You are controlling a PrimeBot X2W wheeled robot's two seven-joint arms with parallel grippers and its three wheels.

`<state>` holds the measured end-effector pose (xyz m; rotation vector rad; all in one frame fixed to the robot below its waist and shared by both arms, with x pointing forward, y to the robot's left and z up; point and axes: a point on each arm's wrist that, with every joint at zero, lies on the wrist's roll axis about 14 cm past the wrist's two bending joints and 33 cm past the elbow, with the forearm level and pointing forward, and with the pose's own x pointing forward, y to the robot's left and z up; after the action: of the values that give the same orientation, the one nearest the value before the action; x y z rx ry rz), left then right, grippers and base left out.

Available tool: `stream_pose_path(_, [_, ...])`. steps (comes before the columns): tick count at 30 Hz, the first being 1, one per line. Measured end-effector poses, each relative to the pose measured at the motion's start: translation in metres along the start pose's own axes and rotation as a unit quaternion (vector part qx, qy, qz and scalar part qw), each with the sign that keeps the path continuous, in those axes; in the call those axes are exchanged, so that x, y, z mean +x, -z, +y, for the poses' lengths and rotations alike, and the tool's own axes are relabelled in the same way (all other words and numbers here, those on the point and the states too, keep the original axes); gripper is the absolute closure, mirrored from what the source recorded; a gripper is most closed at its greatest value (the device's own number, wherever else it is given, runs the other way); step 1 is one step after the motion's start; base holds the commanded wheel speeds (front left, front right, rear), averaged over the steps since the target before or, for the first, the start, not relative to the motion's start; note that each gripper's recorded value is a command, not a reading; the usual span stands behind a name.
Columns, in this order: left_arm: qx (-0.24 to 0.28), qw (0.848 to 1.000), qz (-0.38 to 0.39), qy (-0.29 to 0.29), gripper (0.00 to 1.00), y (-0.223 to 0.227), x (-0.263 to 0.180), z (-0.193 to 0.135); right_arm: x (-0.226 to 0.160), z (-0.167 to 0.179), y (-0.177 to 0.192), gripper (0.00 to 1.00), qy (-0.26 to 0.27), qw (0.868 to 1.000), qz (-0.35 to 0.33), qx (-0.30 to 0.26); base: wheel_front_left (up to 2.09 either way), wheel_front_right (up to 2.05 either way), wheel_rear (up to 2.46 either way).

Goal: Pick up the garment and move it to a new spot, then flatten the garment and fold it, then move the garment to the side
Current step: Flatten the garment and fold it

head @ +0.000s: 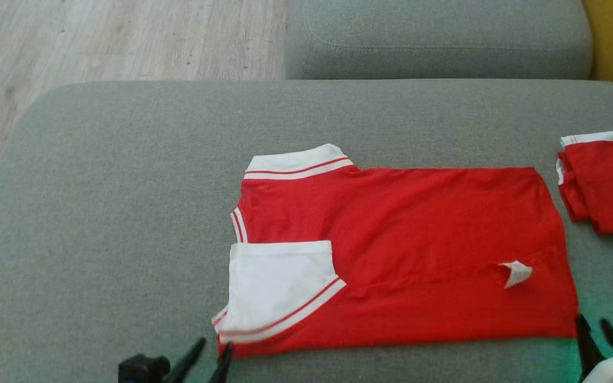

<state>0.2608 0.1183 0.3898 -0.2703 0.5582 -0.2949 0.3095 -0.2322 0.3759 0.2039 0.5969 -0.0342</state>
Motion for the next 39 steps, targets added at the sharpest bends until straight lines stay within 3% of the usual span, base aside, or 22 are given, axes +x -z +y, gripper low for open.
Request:
stream_pose_path(4, [0.023,0.999,-0.026,0.003,0.0,-0.031,0.005,0.008,0.002,0.0,-0.01,0.0,0.003,1.0,-0.014,-0.001,0.0,0.0,0.0])
stream_pose_path(10, [0.111,0.987,-0.096,0.066,0.0,-0.15,0.05,0.003,0.023,0.011,-0.036,0.0,-0.01,0.999,-0.032,-0.016,0.0,0.0,0.0])
stream_pose_path(14, [0.141,0.984,-0.079,0.082,0.0,-0.199,0.091,0.006,0.044,0.021,-0.054,0.0,-0.024,0.999,-0.039,-0.028,0.0,0.0,0.0])
stream_pose_path(21, [0.124,0.988,0.033,0.092,0.0,-0.189,0.16,0.016,0.071,0.024,-0.058,0.0,-0.03,0.998,-0.027,-0.038,0.0,0.0,0.0])
stream_pose_path(30, [0.128,0.976,0.154,0.082,0.0,-0.135,0.2,0.038,0.082,0.019,-0.056,0.0,-0.021,0.998,-0.023,-0.049,0.0,0.0,0.0])
stream_pose_path(37, [0.112,0.973,0.182,0.092,0.0,-0.117,0.213,0.039,0.086,0.011,-0.06,0.0,-0.01,0.998,-0.032,-0.05,0.0,0.0,0.0])
stream_pose_path(38, [0.11,0.972,0.184,0.098,0.27,-0.116,0.213,0.036,0.086,0.009,-0.062,0.0,-0.007,0.998,-0.035,-0.052,0.0,0.0,0.0])
stream_pose_path(39, [0.112,0.971,0.185,0.104,1.0,-0.115,0.212,0.033,0.086,0.007,-0.064,0.0,-0.003,0.998,-0.04,-0.056,0.0,0.0,0.0])
